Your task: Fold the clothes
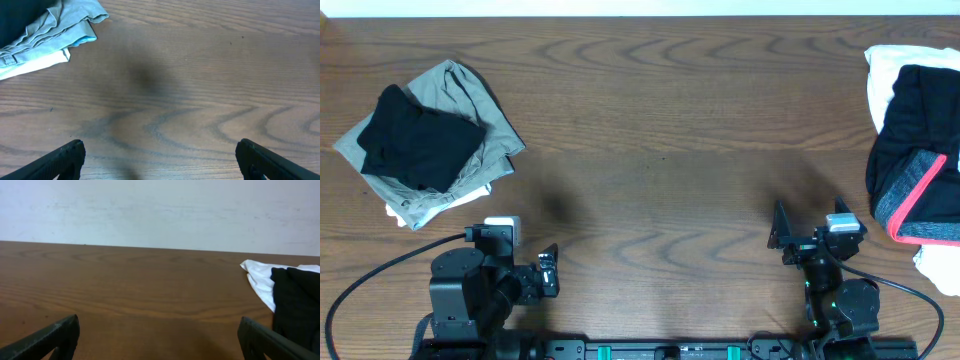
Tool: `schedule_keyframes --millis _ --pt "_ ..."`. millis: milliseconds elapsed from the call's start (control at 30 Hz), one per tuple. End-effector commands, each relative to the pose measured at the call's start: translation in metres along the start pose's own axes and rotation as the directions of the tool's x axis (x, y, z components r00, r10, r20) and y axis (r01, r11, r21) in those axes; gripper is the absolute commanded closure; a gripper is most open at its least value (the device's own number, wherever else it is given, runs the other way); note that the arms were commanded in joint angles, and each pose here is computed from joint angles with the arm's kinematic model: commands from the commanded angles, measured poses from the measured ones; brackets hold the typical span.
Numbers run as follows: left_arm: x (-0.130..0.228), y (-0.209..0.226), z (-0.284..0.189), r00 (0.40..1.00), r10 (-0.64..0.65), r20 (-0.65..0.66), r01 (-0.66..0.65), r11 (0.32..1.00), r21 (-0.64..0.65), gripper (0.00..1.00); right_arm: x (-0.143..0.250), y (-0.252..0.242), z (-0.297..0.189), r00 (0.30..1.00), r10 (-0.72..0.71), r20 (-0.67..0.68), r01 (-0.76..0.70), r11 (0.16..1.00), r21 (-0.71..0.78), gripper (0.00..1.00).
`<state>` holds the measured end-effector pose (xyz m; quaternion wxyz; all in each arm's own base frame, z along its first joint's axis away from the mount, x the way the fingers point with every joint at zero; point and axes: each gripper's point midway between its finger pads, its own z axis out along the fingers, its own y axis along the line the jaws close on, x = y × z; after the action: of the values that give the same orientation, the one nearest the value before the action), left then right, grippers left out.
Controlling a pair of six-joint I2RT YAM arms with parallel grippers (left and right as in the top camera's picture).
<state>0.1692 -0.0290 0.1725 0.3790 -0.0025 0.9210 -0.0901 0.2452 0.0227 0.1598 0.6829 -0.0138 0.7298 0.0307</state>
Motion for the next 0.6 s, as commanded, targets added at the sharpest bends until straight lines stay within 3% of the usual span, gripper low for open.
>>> schedule_keyframes --millis 0,300,367,567 --pt "0.001 0.001 0.0 1.0 0.018 0.002 -0.018 1.0 -0.005 0.02 0.001 -0.002 0.0 1.0 -0.018 -0.001 0.018 1.0 0.006 0.01" --pt "0.011 0.003 0.004 1.0 0.019 0.008 -0.019 1.0 -0.007 0.02 0.001 -0.002 0.0 1.0 -0.018 -0.001 0.018 1.0 0.006 0.01" --pt "0.019 0.015 0.009 1.0 0.026 0.007 -0.025 0.997 -0.066 0.02 0.001 -0.002 0.0 1.0 -0.018 -0.001 0.018 1.0 0.006 0.01" --pt "0.02 0.032 0.042 0.987 0.047 0.154 -0.028 0.992 -0.127 0.02 0.001 -0.002 0.0 1.0 -0.018 0.0 0.018 1.0 0.006 0.01"
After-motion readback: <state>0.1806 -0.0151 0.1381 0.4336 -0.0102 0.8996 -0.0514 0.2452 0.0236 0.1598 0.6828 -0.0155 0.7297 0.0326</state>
